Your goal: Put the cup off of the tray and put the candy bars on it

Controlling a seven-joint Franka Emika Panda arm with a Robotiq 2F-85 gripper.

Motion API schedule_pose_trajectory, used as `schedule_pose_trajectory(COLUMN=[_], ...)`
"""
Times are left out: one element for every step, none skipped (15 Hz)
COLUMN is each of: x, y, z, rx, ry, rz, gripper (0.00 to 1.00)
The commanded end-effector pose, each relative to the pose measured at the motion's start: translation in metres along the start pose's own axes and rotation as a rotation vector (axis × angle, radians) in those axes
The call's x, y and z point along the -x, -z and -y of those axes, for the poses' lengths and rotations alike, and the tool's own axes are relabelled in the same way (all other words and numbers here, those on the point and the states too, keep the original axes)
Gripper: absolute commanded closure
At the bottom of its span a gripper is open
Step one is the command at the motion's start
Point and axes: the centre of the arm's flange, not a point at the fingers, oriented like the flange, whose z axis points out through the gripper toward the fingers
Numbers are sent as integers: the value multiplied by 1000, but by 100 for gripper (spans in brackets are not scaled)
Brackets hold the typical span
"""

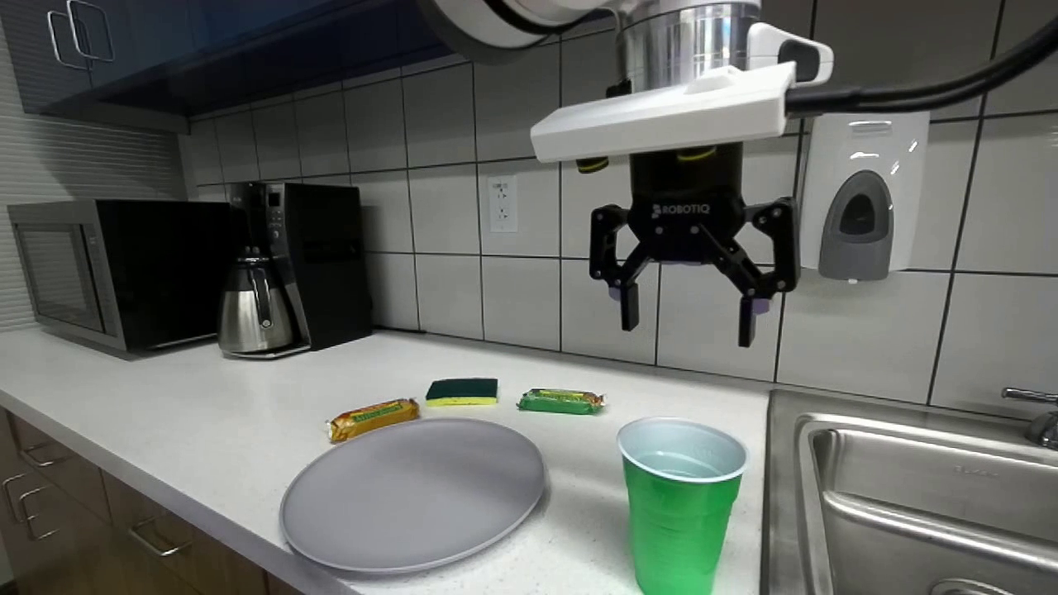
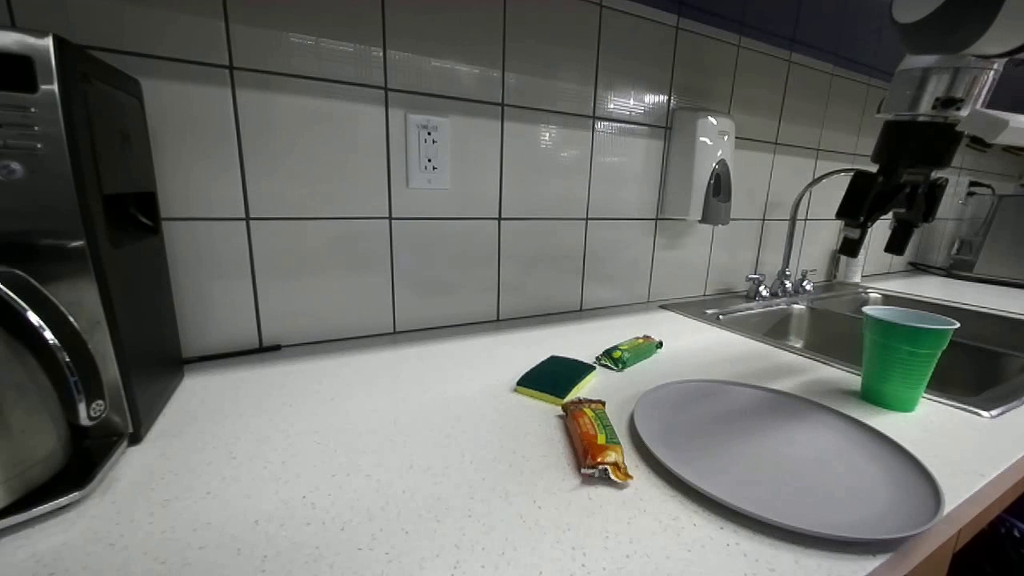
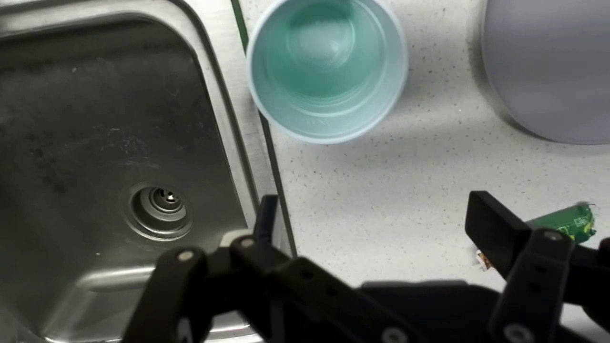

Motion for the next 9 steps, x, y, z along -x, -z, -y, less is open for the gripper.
schedule_pose_trajectory(x=[-8,-11,-15,-19,-22,-25,-28,-30,-34], y=[8,7,5,3,2,1,-1,-3,-2], z=[36,45,54,63,71,78,86,93,103], rx=[15,16,20,23,26,27,27,27,26], ry=[-38,-49,-59,-69,-78,-89,-104,-116,-127], rz=[19,25,29,36,40,44,47,48,49], gripper=[0,0,0,0,0,0,0,0,0])
